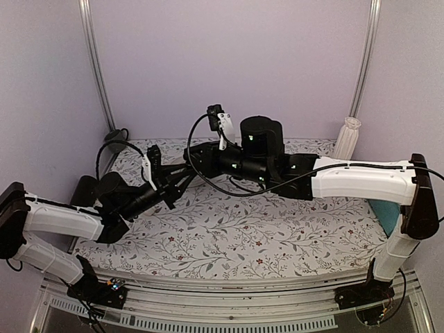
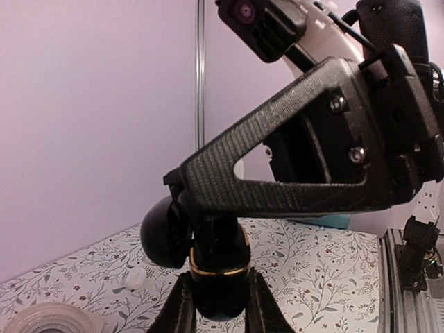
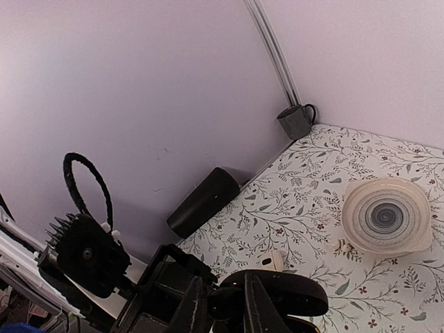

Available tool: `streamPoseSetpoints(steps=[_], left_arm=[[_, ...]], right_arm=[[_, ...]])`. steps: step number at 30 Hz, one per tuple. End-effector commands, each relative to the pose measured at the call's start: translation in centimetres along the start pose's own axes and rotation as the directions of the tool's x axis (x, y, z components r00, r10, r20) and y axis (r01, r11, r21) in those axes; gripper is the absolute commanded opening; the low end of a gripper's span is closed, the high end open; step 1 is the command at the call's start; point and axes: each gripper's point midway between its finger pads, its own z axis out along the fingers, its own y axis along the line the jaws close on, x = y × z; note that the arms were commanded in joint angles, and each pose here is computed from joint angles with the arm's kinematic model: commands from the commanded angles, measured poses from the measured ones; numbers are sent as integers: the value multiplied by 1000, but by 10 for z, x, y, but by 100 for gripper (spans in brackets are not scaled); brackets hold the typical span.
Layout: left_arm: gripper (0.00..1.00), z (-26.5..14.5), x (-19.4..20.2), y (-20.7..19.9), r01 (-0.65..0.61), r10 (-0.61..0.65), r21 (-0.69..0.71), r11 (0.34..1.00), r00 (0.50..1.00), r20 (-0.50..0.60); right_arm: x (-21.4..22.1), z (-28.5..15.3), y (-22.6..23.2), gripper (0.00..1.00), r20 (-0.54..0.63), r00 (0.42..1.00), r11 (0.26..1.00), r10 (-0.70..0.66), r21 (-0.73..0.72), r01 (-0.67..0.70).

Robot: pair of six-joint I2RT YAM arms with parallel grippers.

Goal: Insert the wireless bluetooth earbuds into the charging case
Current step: Insert the left earbud into the left side groove of the charging case.

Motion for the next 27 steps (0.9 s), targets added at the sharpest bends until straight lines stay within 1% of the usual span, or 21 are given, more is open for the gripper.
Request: streamPoseSetpoints(steps=[1, 25, 27], left_arm=[[0, 1, -41, -1, -40, 41, -15, 999, 992, 117], [0, -2, -44, 3, -52, 57, -39, 998, 991, 118], [0, -2, -45, 3, -52, 57, -39, 998, 991, 119]], right_arm=[[23, 9, -14, 16, -74, 997, 998, -27, 63, 31], [26, 8, -17, 18, -83, 995, 993, -56, 98, 64], [26, 8, -17, 23, -82, 995, 993, -57, 99, 66]])
